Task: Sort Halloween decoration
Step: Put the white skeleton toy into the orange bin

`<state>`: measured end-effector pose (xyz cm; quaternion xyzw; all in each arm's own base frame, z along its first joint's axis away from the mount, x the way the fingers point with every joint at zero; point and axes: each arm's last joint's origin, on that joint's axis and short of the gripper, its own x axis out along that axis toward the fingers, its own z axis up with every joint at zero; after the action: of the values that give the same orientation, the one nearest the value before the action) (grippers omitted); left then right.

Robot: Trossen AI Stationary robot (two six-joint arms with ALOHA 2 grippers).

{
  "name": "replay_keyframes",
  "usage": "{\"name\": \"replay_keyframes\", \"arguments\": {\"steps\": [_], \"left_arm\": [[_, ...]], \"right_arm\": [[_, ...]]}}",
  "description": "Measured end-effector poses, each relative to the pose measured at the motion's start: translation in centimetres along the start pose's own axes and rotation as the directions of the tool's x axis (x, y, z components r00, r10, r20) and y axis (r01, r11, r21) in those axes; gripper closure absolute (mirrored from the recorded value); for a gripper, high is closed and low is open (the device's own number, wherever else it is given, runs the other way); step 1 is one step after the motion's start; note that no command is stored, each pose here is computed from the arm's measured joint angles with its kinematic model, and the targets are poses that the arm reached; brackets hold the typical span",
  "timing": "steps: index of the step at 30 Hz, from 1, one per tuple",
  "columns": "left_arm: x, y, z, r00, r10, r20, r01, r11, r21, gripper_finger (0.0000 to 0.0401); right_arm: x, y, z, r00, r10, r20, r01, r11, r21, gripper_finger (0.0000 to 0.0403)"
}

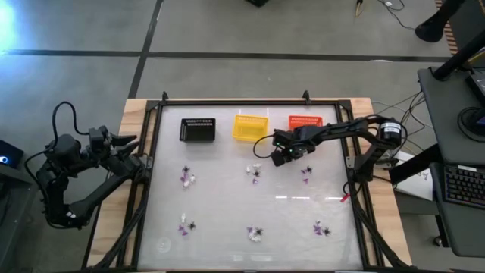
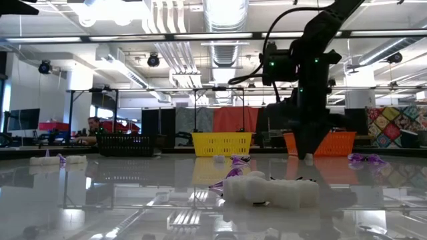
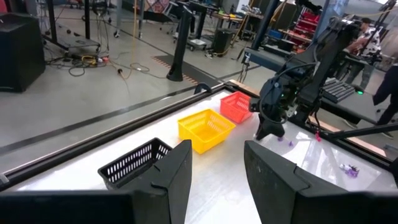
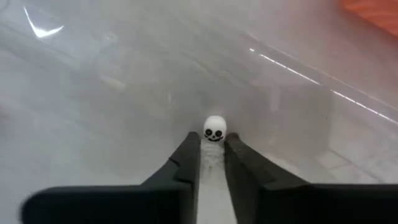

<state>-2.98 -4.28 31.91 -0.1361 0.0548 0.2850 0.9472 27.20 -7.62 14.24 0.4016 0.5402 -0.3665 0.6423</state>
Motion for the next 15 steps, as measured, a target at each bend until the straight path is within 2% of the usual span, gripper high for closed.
{"name": "replay_keyframes", "arguments": {"steps": [2, 10, 15], "left_arm": [[0.0, 0.0, 0.0, 1.000, 0.000, 0.000, 0.000, 1.000, 0.007, 0.0271], [0.0, 0.0, 0.0, 1.000, 0.000, 0.000, 0.000, 1.000, 0.009, 0.0271], [0.0, 0.0, -0.1, 1.000, 0.002, -0.006, -0.002, 1.000, 0.007, 0.0271]], "right_arm": [[-0.3, -0.1, -0.1, 1.000, 0.003, 0.001, -0.003, 1.000, -0.003, 0.0384], [-2.1, -0.2, -0.6, 0.998, 0.061, -0.005, -0.061, 0.998, 0.010, 0.0390], [-4.7, -0.3, -0.9, 0.989, 0.139, 0.060, -0.140, 0.990, 0.020, 0.0392]]}}
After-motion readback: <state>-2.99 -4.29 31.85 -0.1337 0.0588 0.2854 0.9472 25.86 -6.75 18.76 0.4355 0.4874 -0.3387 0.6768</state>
